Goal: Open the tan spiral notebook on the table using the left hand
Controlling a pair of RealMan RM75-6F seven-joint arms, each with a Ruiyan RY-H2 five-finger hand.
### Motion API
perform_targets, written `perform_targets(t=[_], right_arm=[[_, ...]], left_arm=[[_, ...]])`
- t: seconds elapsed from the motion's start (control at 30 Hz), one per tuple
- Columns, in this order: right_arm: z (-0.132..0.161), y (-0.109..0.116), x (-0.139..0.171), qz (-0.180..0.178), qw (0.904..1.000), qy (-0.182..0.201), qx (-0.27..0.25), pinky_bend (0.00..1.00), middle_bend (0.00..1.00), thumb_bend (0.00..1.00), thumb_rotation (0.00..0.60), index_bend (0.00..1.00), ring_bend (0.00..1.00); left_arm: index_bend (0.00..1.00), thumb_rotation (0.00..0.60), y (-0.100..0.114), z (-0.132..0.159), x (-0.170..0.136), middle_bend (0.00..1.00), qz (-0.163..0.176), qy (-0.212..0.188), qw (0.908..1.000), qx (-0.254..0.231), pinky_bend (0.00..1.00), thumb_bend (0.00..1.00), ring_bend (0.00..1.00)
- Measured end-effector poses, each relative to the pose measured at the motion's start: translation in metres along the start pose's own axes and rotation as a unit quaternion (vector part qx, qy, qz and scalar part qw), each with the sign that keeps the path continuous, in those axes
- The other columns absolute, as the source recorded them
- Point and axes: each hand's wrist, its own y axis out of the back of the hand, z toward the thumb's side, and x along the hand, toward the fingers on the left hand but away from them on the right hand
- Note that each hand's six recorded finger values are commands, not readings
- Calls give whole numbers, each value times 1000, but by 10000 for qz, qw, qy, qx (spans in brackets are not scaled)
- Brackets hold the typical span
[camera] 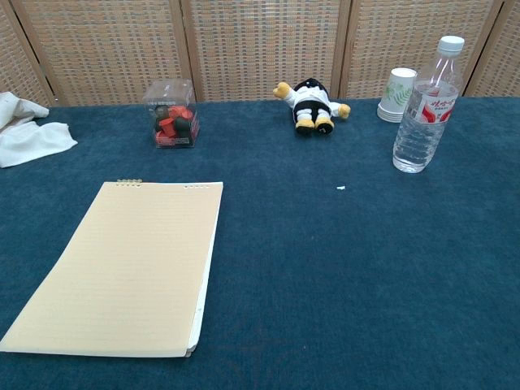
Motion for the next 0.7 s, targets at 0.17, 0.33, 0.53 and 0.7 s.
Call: perform_targets(t=[0.17,0.33,0.53,0.7], right_arm=[[0,0,0,7,10000,-4,1,0,0,0,600,0,0],[-1,0,0,6,10000,-16,-6,0,0,0,600,0,0],[-2,-1,-1,28,10000,-39,-6,0,0,0,600,0,0],[-1,-6,-2,102,9999,-24,33,0,0,0,600,0,0]], left_arm=[[0,600,-3,0,2,0,-63,-51,10000,6,0,0,0],[0,600,-16,7,7,0,-247,-232,9994,95,0,0,0],[0,600,-46,22,15,0,-653,-740,9946,305,0,0,0],[0,600,-90,37,21,0,-1202,-1461,9803,572,0,10,0]])
